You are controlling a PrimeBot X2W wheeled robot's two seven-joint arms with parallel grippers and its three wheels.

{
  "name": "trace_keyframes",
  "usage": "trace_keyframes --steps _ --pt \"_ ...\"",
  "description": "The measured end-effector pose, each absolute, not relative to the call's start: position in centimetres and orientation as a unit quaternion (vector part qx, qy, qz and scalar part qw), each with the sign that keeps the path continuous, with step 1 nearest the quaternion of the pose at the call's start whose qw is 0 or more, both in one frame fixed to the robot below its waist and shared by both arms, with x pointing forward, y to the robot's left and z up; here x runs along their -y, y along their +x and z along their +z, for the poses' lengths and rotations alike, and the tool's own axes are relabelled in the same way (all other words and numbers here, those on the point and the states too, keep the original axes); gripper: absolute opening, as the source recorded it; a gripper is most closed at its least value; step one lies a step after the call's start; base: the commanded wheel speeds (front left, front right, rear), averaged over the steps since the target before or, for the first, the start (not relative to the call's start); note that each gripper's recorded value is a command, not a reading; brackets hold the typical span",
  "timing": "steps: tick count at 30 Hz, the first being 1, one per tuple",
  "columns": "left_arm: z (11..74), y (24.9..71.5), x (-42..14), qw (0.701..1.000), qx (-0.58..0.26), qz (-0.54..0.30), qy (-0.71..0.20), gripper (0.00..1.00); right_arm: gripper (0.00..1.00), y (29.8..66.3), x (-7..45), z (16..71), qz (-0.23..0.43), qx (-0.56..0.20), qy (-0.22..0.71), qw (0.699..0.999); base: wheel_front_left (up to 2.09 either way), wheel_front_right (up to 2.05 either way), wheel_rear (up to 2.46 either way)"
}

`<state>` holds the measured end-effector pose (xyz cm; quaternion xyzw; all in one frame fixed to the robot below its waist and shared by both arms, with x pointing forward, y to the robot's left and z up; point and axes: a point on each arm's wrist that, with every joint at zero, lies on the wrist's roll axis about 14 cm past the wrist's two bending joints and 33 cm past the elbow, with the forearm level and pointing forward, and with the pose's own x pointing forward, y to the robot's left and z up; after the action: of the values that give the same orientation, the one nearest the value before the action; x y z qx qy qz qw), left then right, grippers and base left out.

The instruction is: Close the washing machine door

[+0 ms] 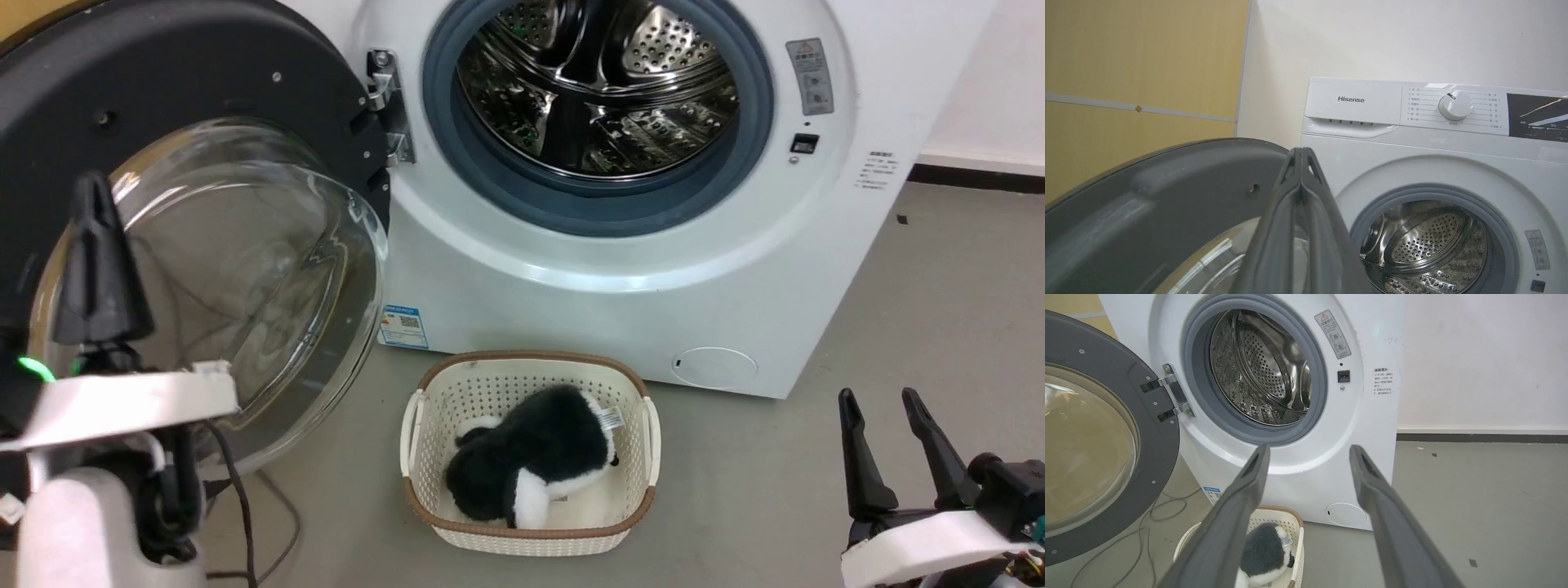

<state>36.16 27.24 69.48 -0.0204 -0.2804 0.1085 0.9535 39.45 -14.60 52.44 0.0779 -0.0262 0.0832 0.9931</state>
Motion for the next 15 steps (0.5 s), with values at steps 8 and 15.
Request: trace_keyframes --steps 8,15 --pt "71.9 34.4 -31.8 0.932 0.327 0.15 -0.05 0.0 1.0 40.2 13.8 51.9 0.093 0.022 0.093 0.991 0.0 0.0 0.0" --pt "72.5 33.1 -36.6 0.918 0.341 0.187 -0.079 0.0 1.0 40.9 12.9 51.2 0.102 0.015 0.109 0.989 0.0 0.0 0.0"
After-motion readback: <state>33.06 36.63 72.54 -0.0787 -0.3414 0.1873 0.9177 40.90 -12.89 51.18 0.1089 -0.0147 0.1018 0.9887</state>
